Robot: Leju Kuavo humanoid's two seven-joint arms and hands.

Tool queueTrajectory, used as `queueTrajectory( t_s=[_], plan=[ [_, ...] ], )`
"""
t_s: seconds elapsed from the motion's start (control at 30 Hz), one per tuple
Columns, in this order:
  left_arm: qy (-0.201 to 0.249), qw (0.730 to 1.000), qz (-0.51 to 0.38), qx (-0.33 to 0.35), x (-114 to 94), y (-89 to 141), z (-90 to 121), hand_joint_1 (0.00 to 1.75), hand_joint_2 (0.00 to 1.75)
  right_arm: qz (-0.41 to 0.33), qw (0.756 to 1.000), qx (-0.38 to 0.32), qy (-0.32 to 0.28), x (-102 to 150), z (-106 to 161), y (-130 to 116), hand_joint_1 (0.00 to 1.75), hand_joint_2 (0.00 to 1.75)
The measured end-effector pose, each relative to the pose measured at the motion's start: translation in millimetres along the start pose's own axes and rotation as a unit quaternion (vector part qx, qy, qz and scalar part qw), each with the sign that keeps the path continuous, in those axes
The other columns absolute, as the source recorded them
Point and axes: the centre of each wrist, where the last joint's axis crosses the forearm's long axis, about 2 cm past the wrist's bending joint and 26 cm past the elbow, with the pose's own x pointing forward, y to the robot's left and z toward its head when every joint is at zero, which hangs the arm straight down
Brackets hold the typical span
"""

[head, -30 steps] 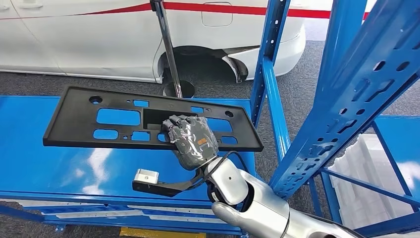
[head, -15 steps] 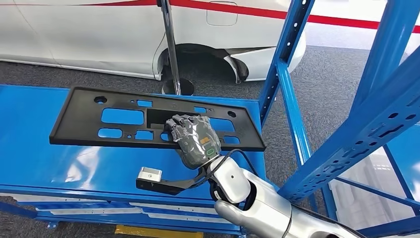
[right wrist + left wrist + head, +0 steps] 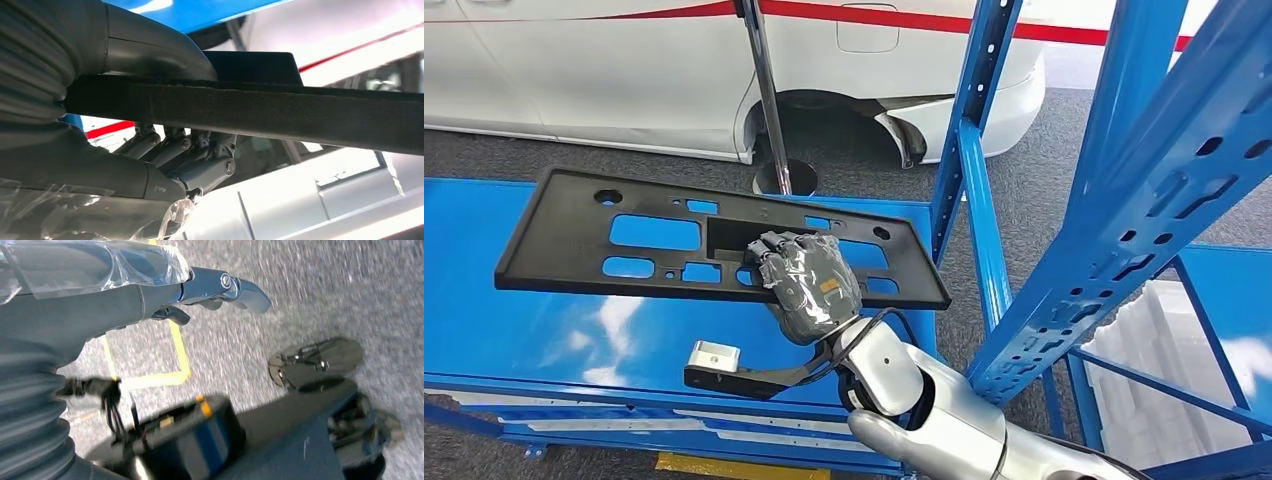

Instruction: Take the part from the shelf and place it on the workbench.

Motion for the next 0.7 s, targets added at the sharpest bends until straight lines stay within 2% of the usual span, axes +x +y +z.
queueTrajectory(
  t_s=[0.7],
  plan=[
    [-0.001,1.0,0.0,-0.007,0.0,-1.0,0.1,0.0,1.75,0.001,1.0,0.0,0.008,-4.7,4.8,0.1,1.75,1.75]
  ],
)
